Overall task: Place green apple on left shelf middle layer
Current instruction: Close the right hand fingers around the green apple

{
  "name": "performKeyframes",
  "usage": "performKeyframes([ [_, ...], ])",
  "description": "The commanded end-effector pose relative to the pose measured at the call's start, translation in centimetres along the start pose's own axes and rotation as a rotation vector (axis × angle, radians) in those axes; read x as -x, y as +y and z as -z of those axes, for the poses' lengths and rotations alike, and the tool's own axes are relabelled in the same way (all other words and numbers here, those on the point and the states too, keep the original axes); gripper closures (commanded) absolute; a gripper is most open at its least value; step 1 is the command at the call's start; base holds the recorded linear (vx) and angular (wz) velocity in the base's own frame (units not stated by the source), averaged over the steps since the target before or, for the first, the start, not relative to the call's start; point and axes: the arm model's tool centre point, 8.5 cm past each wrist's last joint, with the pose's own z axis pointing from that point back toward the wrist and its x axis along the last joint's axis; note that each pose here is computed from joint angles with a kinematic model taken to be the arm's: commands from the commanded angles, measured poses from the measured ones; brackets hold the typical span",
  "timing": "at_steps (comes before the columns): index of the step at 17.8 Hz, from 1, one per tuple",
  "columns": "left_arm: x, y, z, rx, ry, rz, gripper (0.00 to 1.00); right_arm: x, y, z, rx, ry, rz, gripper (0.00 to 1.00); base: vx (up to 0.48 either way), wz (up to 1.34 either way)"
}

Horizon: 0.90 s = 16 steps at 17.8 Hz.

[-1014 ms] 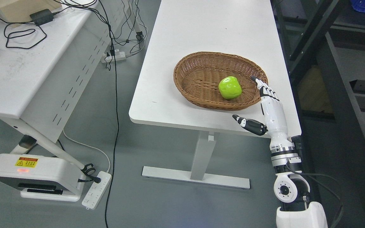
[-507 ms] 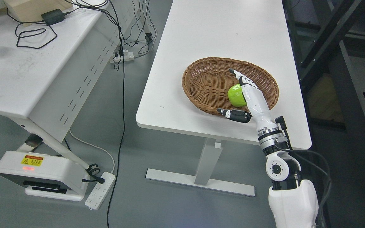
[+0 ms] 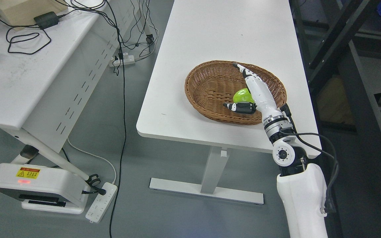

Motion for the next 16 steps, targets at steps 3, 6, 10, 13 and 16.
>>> performKeyframes([
  [3,-0.1,1.1,-0.1,-0.017,-0.003,0.003,0.00,4.9,2.5,0.6,-0.136,0.123,-0.080,0.00,0.020,-0.01],
  [6,-0.1,1.1,-0.1,-0.017,-0.003,0.003,0.00,6.1,2.0,0.9,-0.152,0.153,-0.116,0.00,0.030,-0.03],
  [10,-0.1,1.1,-0.1,-0.017,-0.003,0.003,0.00,7.1,2.2,0.5,-0.194,0.170,-0.185,0.00,-0.008,0.02],
  [13,-0.1,1.1,-0.1,-0.017,-0.003,0.003,0.00,7.1,2.4,0.5,-0.205,0.166,-0.194,0.00,-0.009,0.02],
  [16,-0.1,1.1,-0.1,-0.017,-0.002,0.003,0.00,6.7,2.4,0.7,-0.205,0.159,-0.194,0.00,0.009,-0.01],
])
